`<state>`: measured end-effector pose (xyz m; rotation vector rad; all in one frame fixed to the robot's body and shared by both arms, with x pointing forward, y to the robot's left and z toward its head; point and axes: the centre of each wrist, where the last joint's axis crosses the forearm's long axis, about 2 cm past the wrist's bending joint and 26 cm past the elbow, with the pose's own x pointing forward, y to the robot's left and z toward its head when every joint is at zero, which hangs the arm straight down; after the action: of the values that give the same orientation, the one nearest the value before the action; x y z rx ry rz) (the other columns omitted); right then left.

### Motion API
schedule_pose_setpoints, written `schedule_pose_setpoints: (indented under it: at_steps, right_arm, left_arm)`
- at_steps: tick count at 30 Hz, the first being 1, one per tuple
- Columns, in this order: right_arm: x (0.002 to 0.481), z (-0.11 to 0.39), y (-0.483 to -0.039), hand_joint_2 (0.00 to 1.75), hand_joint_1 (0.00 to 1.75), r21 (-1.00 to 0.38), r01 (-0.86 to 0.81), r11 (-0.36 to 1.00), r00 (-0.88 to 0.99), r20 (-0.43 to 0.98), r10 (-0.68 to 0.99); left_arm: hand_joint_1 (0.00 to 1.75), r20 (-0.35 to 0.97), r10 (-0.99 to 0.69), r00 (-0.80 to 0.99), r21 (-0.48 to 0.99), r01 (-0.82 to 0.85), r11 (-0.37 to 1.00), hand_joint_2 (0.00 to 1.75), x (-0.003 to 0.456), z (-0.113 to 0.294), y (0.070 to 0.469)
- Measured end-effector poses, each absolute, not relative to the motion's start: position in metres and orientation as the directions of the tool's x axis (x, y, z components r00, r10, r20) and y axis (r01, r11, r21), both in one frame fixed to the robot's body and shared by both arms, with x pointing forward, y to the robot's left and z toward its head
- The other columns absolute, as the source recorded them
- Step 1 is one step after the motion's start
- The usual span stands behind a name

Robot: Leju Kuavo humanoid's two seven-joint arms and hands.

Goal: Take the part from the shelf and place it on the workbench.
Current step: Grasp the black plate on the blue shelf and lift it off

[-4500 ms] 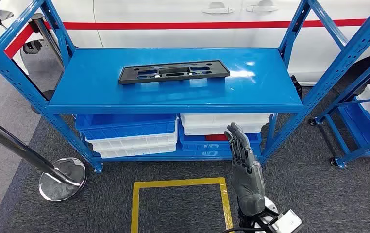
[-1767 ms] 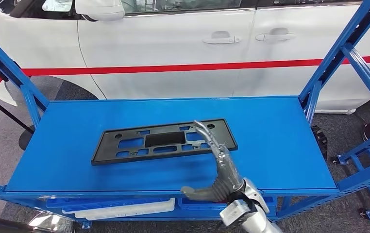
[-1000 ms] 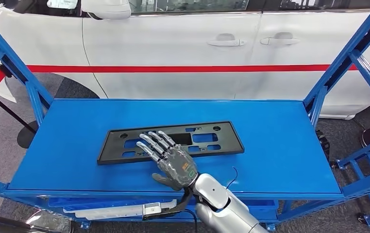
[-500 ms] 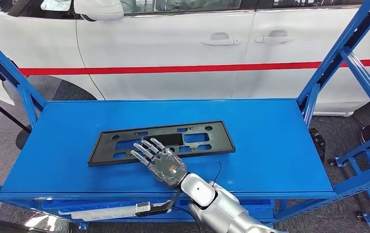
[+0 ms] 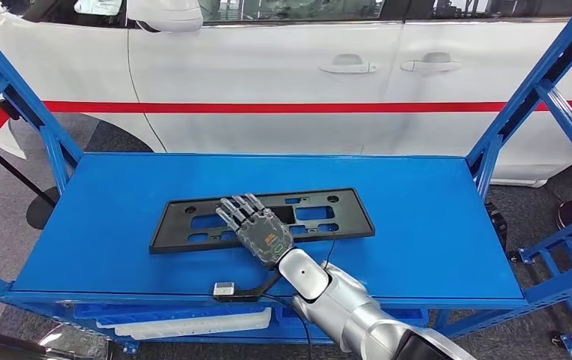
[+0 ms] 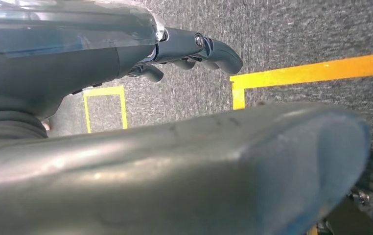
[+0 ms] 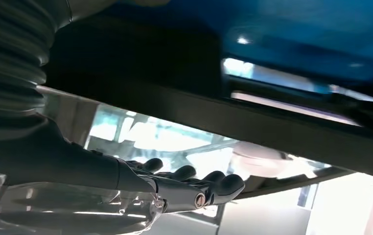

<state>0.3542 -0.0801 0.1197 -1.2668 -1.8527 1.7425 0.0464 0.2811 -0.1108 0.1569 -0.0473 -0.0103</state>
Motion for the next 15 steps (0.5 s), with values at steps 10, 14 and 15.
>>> schedule_pose_setpoints:
  at_steps: [10, 14, 15]
  right_arm:
    - [0.373, 0.126, -0.095, 1.75, 1.74, -0.905, 0.368, -0.213, -0.473, -0.379, 0.795]
    - [0.374, 0.124, -0.099, 1.75, 1.74, -0.908, 0.356, -0.221, -0.467, -0.378, 0.8]
    - [0.375, 0.124, -0.1, 1.75, 1.74, -0.908, 0.355, -0.222, -0.465, -0.378, 0.8]
  left_arm:
    - [0.0, 0.06, -0.021, 0.998, 0.159, 0.011, 0.987, 0.0, 0.046, -0.111, 0.282]
    - [0.0, 0.062, -0.022, 0.998, 0.159, 0.012, 0.987, 0.0, 0.046, -0.111, 0.283]
    - [0.0, 0.063, -0.021, 0.998, 0.159, 0.011, 0.987, 0.0, 0.046, -0.111, 0.283]
